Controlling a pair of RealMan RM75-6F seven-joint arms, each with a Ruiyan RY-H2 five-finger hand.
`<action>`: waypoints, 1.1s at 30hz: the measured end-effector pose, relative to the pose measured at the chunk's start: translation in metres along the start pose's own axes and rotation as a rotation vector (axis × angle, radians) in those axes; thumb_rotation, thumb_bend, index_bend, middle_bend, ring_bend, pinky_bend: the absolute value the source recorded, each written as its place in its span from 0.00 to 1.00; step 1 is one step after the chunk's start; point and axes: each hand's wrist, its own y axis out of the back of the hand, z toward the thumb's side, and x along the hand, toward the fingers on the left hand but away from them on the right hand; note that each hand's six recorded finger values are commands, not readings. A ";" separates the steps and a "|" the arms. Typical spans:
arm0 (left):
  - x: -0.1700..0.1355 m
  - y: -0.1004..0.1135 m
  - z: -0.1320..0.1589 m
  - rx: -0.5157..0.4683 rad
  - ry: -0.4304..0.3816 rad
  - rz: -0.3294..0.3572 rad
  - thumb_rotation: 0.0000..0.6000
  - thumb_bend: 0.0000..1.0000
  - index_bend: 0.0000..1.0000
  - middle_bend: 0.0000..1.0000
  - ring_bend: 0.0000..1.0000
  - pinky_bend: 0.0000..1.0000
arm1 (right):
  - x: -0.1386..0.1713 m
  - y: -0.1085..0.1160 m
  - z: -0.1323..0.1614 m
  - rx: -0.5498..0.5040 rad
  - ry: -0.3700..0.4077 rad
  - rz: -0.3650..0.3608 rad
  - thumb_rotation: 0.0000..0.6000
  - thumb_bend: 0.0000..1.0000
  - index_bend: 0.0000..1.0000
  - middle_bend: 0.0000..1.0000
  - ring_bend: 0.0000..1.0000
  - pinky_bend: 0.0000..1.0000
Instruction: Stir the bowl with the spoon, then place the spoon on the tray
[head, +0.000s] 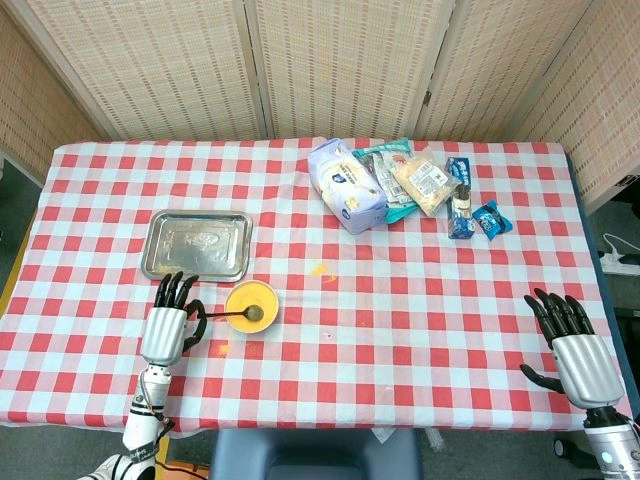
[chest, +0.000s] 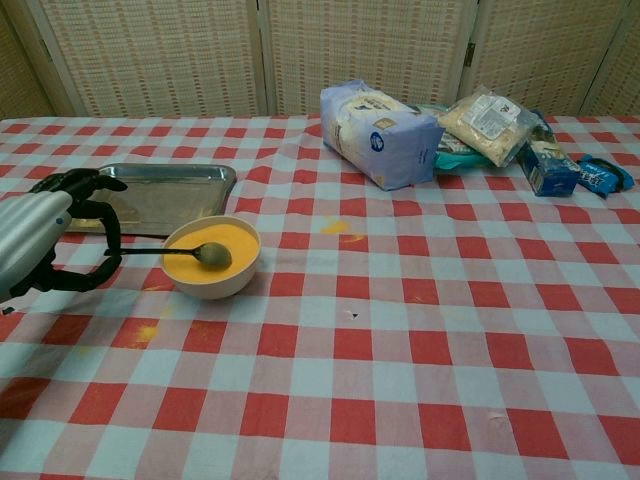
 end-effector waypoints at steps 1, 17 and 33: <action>0.000 0.002 -0.001 -0.006 -0.002 -0.008 1.00 0.79 0.77 0.19 0.00 0.03 | 0.000 0.000 0.000 0.000 0.001 0.000 1.00 0.06 0.00 0.00 0.00 0.00; 0.010 0.052 -0.003 -0.162 0.006 -0.258 1.00 0.85 0.78 0.22 0.00 0.02 | 0.004 0.001 0.005 -0.010 0.027 0.005 1.00 0.06 0.00 0.00 0.00 0.00; 0.073 0.054 0.003 0.043 0.068 -0.532 1.00 0.87 0.78 0.23 0.02 0.01 | 0.006 0.003 0.003 -0.021 0.026 0.009 1.00 0.06 0.00 0.00 0.00 0.00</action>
